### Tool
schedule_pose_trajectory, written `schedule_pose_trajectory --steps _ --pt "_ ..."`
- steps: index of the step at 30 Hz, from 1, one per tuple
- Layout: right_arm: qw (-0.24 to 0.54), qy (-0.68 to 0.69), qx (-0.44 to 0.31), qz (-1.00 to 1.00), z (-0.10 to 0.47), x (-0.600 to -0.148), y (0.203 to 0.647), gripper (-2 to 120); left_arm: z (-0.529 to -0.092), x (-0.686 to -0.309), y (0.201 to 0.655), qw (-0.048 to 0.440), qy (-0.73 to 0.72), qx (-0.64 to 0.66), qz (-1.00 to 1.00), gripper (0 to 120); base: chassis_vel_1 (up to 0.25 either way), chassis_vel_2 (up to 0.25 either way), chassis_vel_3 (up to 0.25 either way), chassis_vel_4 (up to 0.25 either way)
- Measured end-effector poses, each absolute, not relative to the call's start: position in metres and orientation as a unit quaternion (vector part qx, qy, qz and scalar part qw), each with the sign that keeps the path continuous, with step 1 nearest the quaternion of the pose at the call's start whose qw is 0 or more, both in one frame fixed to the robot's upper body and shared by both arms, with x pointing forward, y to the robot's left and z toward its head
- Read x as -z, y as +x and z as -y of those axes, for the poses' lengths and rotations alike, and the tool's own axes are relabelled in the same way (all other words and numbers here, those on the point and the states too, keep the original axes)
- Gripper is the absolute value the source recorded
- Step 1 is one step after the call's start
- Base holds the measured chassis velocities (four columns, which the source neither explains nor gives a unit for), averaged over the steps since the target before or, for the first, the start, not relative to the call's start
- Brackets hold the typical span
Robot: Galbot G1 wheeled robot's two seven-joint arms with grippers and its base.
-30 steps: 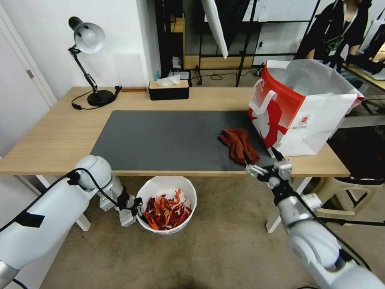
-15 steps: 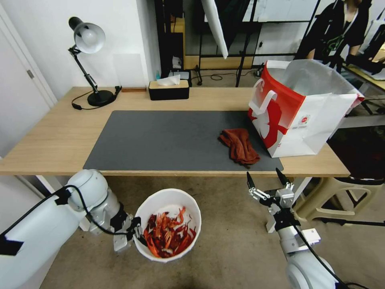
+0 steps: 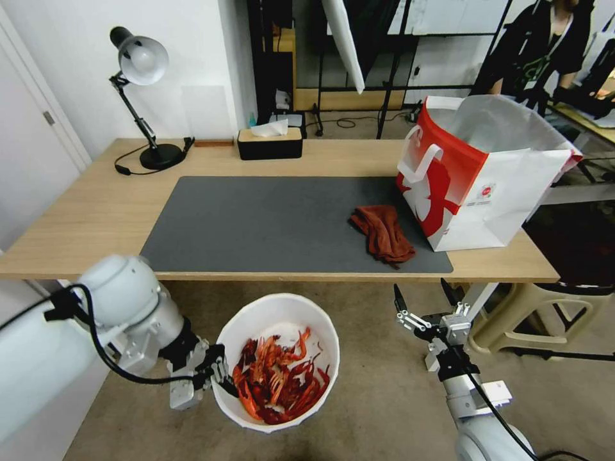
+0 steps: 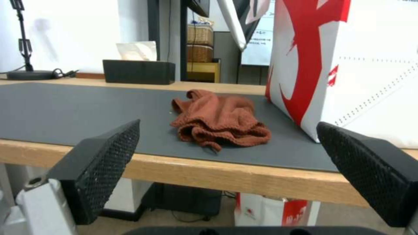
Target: Sweep shrimp from table into container with towel, then put container into takeout bag.
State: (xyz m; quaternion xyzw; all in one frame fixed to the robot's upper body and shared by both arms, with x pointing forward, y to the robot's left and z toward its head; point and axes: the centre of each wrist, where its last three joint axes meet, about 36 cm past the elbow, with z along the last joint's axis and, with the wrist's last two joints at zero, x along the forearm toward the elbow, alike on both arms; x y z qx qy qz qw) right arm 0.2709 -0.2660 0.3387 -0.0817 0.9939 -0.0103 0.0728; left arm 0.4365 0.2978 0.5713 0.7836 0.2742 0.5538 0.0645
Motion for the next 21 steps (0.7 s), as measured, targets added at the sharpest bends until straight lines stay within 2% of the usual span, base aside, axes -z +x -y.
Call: schedule_pose_trajectory --steps 9,13,21 --pt "0.075 -0.094 0.008 -0.993 0.257 -0.343 0.281 100 -0.314 -0.606 0.454 0.06 0.772 -0.557 -0.301 0 0.0 0.0 0.0 0.0" --pt "0.071 -0.098 0.006 -0.993 0.254 -0.343 0.284 100 -0.318 -0.636 0.481 0.074 0.756 -0.567 -0.317 0 0.0 0.0 0.0 0.0" --pt "0.069 -0.099 0.007 -0.993 0.256 -0.345 0.286 100 -0.307 -0.672 0.518 0.105 0.735 -0.586 -0.326 0 0.0 0.0 0.0 0.0"
